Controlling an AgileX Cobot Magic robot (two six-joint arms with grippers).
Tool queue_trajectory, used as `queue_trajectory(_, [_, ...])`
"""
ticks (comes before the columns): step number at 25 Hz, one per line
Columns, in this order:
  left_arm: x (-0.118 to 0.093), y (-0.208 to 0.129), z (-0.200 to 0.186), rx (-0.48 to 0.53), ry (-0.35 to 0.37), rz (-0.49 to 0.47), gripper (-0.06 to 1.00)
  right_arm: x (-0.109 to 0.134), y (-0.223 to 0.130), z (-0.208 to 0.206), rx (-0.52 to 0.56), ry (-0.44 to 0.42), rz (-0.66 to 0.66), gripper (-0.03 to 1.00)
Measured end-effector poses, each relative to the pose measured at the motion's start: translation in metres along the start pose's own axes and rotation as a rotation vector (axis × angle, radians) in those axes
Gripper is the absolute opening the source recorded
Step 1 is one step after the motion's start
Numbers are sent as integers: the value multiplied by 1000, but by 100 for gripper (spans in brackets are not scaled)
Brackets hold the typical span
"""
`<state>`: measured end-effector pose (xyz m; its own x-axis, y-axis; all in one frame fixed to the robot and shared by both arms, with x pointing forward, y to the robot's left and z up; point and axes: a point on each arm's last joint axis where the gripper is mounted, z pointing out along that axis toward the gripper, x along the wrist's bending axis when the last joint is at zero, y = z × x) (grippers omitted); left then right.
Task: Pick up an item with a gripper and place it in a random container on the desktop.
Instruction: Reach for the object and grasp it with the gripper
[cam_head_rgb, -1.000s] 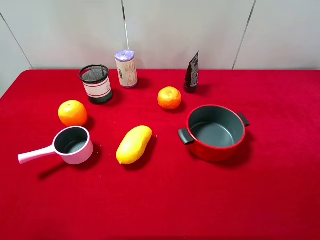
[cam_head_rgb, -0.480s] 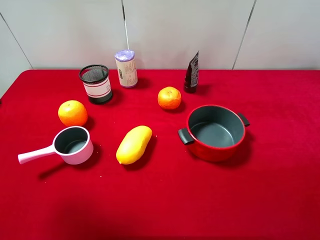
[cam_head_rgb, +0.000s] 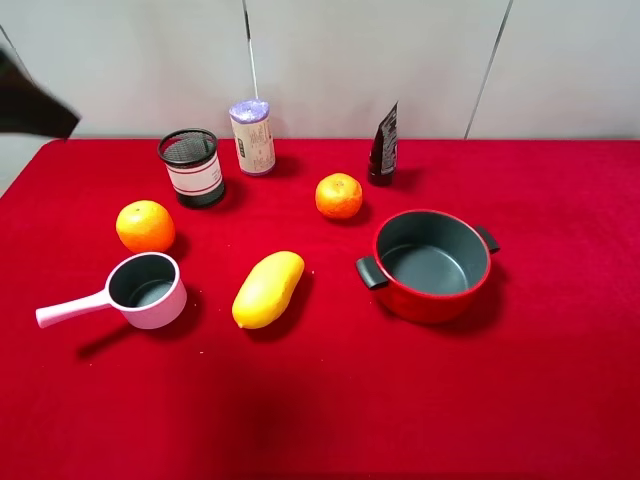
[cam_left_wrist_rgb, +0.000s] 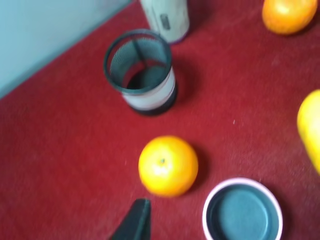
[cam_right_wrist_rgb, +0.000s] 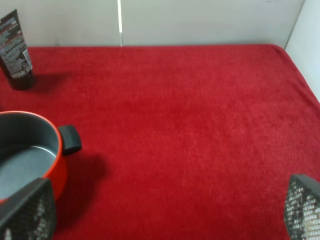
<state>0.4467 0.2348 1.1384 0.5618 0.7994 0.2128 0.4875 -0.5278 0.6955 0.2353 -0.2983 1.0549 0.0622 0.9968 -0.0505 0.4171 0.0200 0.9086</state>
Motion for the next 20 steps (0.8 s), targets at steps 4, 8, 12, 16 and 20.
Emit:
queue_trajectory(4, [5, 19, 18, -4, -50, -6, 98, 0, 0, 0, 0, 0, 0, 69])
queue_trajectory(8, [11, 36, 38, -2, -83, -3, 98, 0, 0, 0, 0, 0, 0, 69])
queue_trajectory(12, [10, 54, 56, -2, -112, 22, 98, 0, 0, 0, 0, 0, 0, 69])
queue_trajectory(16, [2, 76, 71, -19, -144, 58, 98, 0, 0, 0, 0, 0, 0, 69])
queue_trajectory(20, [-8, 96, 86, -37, -174, 93, 98, 0, 0, 0, 0, 0, 0, 69])
